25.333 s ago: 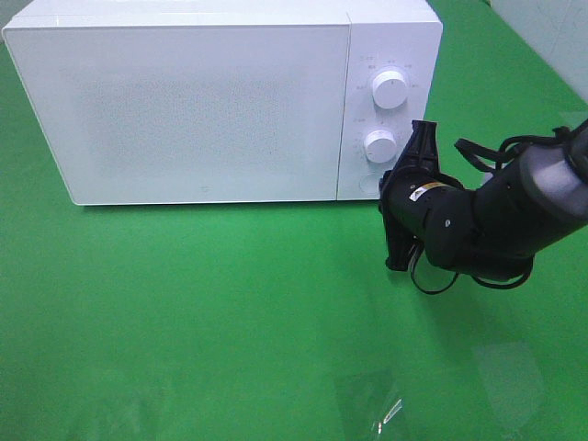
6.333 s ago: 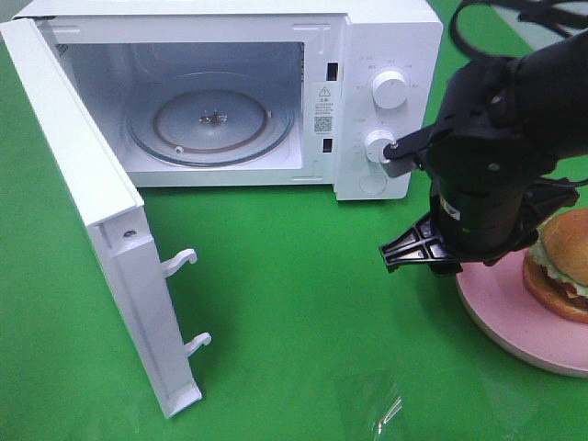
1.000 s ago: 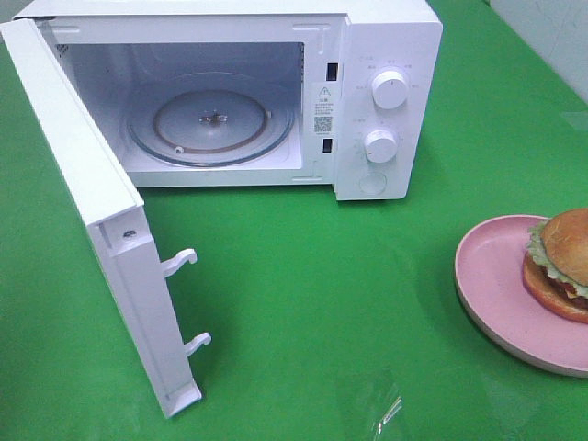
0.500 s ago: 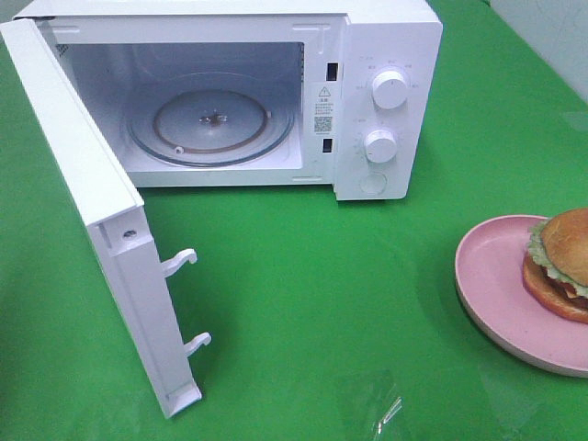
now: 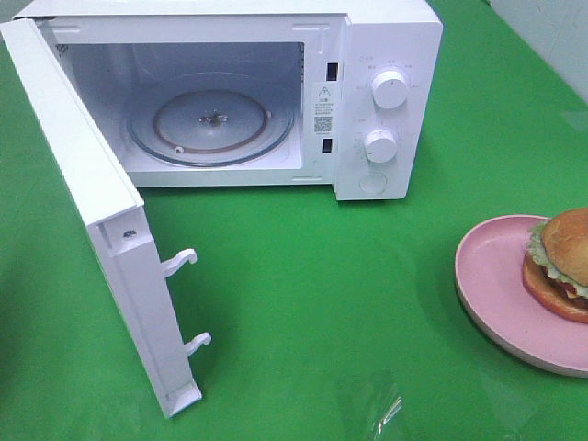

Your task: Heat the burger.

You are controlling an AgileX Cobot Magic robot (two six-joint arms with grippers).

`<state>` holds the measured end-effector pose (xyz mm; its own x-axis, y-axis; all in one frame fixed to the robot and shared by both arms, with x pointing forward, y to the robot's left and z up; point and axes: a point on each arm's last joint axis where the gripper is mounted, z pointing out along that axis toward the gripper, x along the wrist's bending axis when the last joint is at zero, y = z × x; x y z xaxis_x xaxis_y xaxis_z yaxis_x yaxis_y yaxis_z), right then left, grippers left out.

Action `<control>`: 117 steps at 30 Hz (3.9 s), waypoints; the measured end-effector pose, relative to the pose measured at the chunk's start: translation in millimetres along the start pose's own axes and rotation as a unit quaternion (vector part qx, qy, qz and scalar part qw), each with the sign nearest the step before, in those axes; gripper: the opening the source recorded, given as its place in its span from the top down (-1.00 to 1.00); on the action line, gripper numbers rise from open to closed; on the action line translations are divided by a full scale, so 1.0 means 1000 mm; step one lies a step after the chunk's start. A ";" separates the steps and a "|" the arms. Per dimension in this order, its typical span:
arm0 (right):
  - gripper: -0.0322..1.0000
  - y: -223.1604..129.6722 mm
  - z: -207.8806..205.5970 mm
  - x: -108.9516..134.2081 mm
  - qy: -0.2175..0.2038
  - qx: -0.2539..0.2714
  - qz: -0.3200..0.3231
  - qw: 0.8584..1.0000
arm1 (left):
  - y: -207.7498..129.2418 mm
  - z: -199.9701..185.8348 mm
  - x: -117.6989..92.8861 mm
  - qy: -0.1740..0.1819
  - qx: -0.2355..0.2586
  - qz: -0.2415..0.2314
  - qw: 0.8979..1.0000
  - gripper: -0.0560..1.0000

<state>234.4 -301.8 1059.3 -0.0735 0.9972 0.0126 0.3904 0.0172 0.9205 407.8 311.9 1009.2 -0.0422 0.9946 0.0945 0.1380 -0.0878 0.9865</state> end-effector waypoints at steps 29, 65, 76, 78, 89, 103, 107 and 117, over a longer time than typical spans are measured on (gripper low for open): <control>-0.53 0.000 0.000 0.000 0.000 0.000 0.000 1.000 | -0.042 0.080 -0.039 -0.195 0.052 0.009 0.979 0.89; -0.52 0.000 0.000 0.000 0.000 0.000 -0.001 1.000 | -0.033 0.139 -0.135 -0.269 0.050 -0.026 0.962 0.89; -0.52 0.000 0.000 0.000 0.000 0.000 -0.001 1.000 | -0.031 0.160 -0.142 -0.257 0.056 -0.029 0.964 0.89; -0.52 0.000 0.000 0.000 0.000 0.000 -0.001 1.000 | -0.032 0.162 -0.143 -0.259 0.061 -0.024 0.963 0.89; -0.52 0.000 0.000 0.000 0.000 0.000 -0.001 1.000 | -0.042 0.176 -0.171 -0.292 0.097 0.013 0.951 0.89; -0.52 0.000 0.000 0.000 0.000 0.000 -0.001 1.000 | -0.042 0.184 -0.218 -0.316 0.103 0.048 0.942 0.89; -0.52 0.000 0.000 0.000 0.000 0.000 -0.001 1.000 | -0.040 0.182 -0.219 -0.311 0.113 0.042 0.943 0.89; -0.52 0.000 0.000 0.000 0.000 0.000 -0.001 1.000 | -0.022 0.149 -0.211 -0.290 0.159 0.004 0.944 0.17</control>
<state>234.4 -301.8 1059.3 -0.0743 0.9972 0.0107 0.3903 0.0192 0.9205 561.4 112.1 947.3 0.4956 0.8651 -0.0773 0.4298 -0.1669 0.8874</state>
